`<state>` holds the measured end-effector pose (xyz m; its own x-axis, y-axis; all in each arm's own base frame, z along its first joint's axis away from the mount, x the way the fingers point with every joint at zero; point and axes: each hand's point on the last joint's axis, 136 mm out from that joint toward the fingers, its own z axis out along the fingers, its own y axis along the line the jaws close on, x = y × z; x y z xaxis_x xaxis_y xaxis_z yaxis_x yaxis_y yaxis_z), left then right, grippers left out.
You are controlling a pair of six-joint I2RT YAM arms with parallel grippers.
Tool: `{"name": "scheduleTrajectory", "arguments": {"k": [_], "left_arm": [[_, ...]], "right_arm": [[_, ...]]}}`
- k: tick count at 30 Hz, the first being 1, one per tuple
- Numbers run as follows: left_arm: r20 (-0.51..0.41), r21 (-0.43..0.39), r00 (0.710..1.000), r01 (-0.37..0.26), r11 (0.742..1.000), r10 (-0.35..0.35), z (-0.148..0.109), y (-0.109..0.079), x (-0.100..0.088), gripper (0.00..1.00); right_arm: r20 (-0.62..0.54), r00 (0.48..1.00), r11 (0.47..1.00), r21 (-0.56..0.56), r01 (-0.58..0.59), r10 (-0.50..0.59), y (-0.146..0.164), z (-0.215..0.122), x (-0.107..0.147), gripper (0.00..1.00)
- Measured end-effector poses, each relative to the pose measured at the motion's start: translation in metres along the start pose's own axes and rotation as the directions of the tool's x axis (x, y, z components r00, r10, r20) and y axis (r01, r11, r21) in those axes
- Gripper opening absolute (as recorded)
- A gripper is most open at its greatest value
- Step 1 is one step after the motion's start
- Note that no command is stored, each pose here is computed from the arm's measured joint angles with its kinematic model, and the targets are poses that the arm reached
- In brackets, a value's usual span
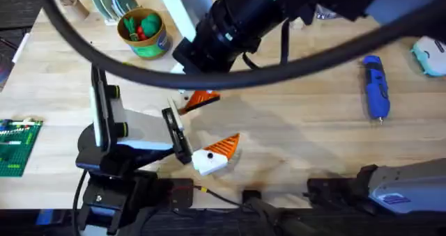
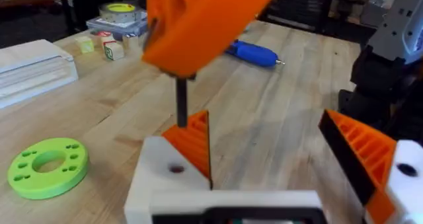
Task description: Pick up the gripper from the table and insert it into the empty holder that is missing its gripper. Then pick up a screw, insert it into the mounting hole, and use the screwdriver to tighten it. Finally, clean up the table by picking up the vegetable and placing it into the bucket.
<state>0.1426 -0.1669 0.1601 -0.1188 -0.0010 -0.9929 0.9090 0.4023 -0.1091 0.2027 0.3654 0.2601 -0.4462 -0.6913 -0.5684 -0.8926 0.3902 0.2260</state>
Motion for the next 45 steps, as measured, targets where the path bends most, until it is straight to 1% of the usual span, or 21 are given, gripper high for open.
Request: {"name": "scheduleTrajectory", "arguments": {"k": [5,13,22,45], "left_arm": [[0.0,0.0,1.0,0.0,1.0,0.0,0.0,0.0,0.0,0.993],[0.0,0.0,1.0,0.0,1.0,0.0,0.0,0.0,0.0,0.993],[0.0,0.0,1.0,0.004,1.0,-0.004,0.0,0.0,0.0,0.993],[0.0,0.0,1.0,0.004,1.0,-0.004,0.0,0.0,0.0,0.993]], "right_arm": [[-0.051,0.999,1.0,-0.002,-0.016,0.016,-0.003,0.011,0.009,0.006],[-0.059,0.998,1.0,-0.002,-0.019,0.019,-0.004,0.015,0.01,0.006],[-0.087,0.996,1.0,-0.003,-0.027,0.027,-0.008,0.027,0.013,0.006],[-0.094,0.995,1.0,0.019,-0.02,0.022,-0.011,0.028,0.015,0.006]]}}
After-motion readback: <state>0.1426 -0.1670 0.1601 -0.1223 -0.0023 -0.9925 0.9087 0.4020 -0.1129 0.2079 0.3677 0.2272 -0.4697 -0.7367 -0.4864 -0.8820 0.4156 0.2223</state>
